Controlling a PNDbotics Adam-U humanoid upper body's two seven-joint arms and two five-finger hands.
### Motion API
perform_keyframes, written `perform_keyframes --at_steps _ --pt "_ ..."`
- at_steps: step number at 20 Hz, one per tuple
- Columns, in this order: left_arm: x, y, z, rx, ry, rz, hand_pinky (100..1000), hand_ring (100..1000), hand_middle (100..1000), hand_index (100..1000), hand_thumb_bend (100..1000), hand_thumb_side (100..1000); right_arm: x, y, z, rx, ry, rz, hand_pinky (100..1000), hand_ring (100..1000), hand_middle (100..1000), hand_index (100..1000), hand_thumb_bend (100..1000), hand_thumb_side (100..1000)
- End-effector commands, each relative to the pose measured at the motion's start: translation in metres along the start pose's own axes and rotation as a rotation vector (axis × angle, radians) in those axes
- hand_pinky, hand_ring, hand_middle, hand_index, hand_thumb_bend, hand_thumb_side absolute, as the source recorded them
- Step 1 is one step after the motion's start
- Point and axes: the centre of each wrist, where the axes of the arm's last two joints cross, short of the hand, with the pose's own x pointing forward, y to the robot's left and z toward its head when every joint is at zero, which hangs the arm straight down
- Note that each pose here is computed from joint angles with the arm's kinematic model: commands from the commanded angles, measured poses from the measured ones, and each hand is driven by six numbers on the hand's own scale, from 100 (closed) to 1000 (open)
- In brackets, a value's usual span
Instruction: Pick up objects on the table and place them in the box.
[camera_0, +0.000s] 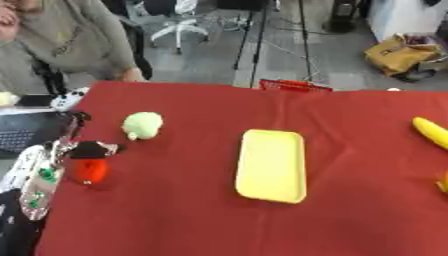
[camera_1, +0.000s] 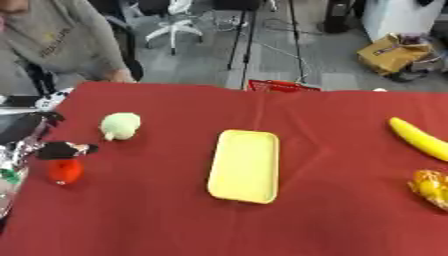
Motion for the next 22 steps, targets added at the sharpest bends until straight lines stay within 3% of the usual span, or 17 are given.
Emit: perform_keyframes --at_steps 1,8,22 --pt "0.0 0.006 -0.007 -0.041 0.04 -0.042 811 772 746 865 885 456 0.005 -0.004 -0.004 0.0 -0.029 0.011 624 688 779 851 100 674" --pt "-0.005 0.0 -0.012 -0.119 0.14 -0.078 801 763 723 852 869 452 0.005 -0.004 -0.004 0.001 -0.029 0.011 624 687 779 851 100 674" --pt "-0.017 -0.009 -0.011 -0.097 0.251 -0.056 788 753 709 841 886 457 0.005 -0.004 -0.004 -0.002 -0.028 0.012 624 687 779 851 100 675"
